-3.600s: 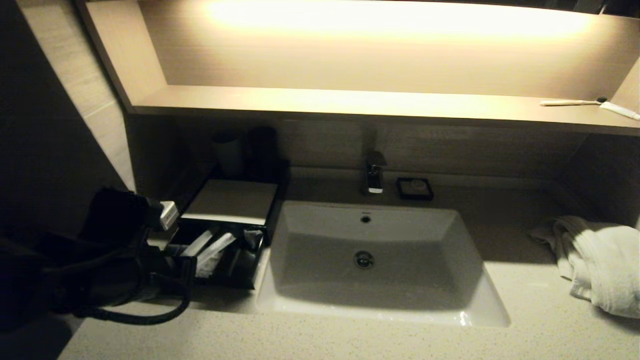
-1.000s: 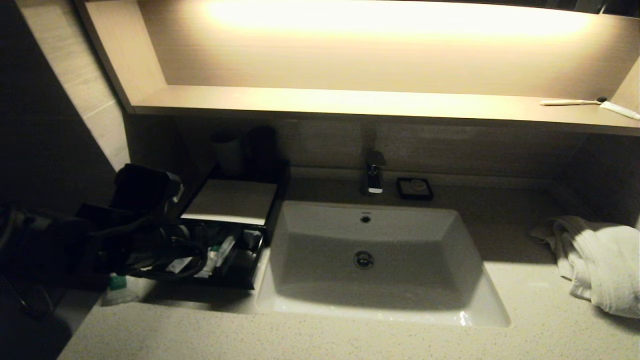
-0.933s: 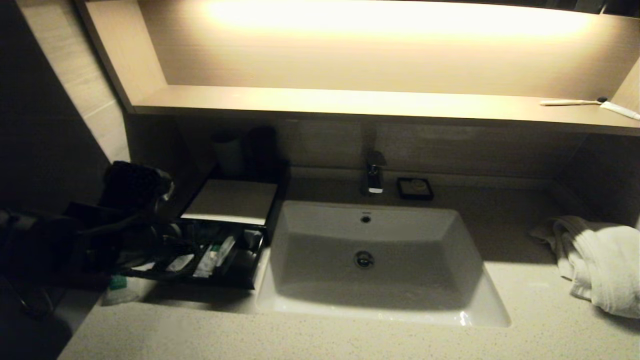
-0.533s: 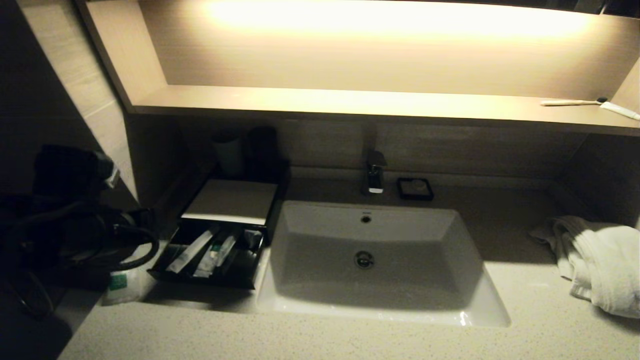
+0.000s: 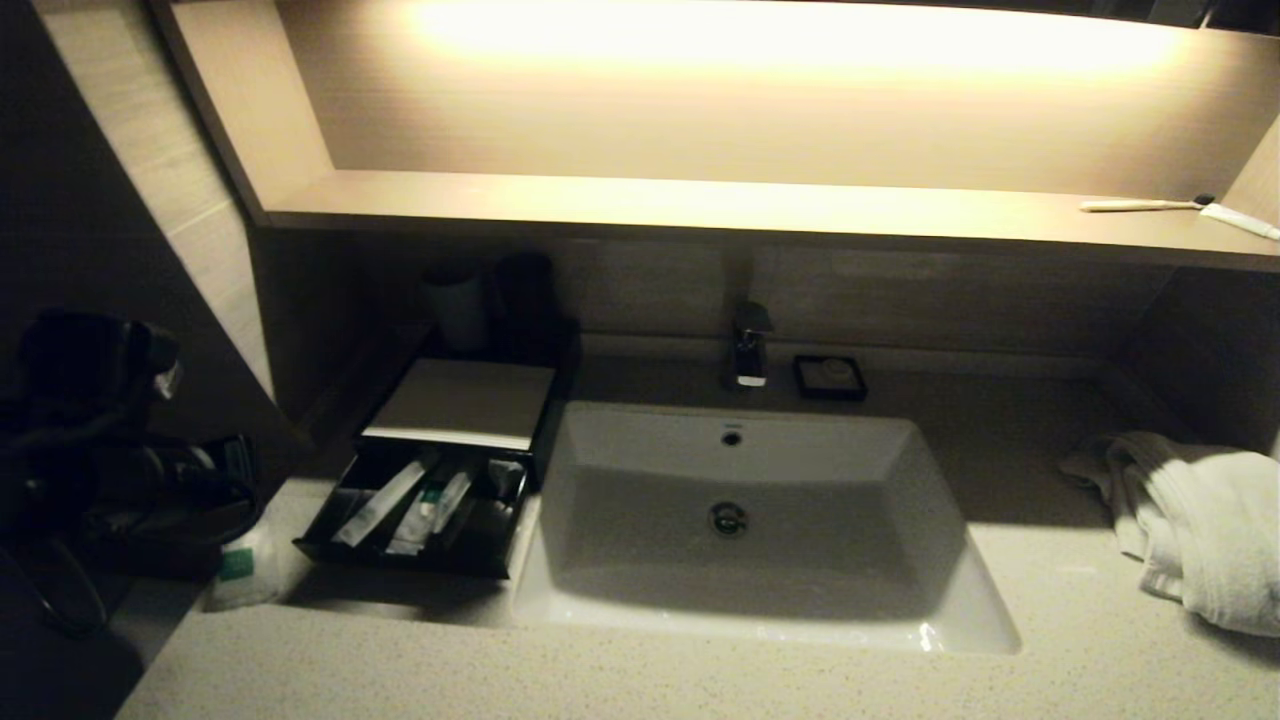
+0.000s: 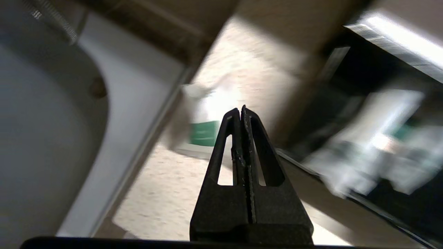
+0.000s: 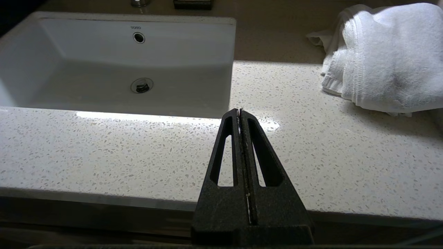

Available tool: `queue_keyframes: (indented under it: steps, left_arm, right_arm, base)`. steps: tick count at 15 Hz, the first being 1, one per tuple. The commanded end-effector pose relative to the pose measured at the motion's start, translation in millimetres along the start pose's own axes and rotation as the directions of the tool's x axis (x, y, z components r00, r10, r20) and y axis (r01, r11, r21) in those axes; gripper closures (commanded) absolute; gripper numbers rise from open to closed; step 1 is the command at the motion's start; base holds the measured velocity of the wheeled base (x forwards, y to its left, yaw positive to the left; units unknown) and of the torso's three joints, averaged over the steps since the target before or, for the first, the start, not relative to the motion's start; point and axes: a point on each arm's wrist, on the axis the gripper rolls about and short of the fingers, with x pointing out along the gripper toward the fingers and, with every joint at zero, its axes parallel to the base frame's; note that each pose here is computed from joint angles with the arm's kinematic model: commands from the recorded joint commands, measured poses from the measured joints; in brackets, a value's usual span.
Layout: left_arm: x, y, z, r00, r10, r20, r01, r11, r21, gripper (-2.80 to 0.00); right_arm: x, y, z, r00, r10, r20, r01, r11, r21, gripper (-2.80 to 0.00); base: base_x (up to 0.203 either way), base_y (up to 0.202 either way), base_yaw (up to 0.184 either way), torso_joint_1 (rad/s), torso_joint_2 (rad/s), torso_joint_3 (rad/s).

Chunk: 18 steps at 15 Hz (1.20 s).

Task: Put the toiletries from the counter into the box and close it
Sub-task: Pick up the bathroom toiletry

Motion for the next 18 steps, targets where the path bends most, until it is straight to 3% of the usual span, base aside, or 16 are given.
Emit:
queue_keyframes:
  steps: [1, 4, 12, 13, 18]
  left_arm:
    - [24, 8.6, -6, 0.997, 0.049, -0.063, -0.050, 0.999, -0.009, 0.00]
    - [40, 17.8, -11, 0.992, 0.082, -0.096, -0.084, 0.996, -0.024, 0.00]
    - [41, 18.4, -10, 0.996, 0.053, -0.077, -0.057, 0.997, -0.045, 0.00]
    - [41, 18.5, -10, 0.996, 0.052, -0.078, -0.056, 0.997, -0.046, -2.80]
    - [37, 17.7, -8, 0.998, 0.007, -0.065, -0.011, 0.998, -0.054, -2.80]
  right_arm:
    - [0, 0, 0, 1.000, 0.001, 0.000, -0.001, 1.000, 0.000, 0.00]
    - [0, 0, 0, 1.000, 0.001, 0.000, -0.001, 1.000, 0.000, 0.00]
    - [0, 0, 0, 1.000, 0.001, 0.000, -0.001, 1.000, 0.000, 0.00]
    - [0, 0, 0, 1.000, 0.001, 0.000, -0.001, 1.000, 0.000, 0.00]
    - [0, 0, 0, 1.000, 0.001, 0.000, -0.001, 1.000, 0.000, 0.00]
  base:
    - [0.000, 0.000, 0.000, 0.000, 0.00, 0.000]
    - [0.000, 0.000, 0.000, 0.000, 0.00, 0.000]
    - [0.000, 0.000, 0.000, 0.000, 0.00, 0.000]
    - [0.000, 0.000, 0.000, 0.000, 0.00, 0.000]
    - [0.000, 0.000, 0.000, 0.000, 0.00, 0.000]
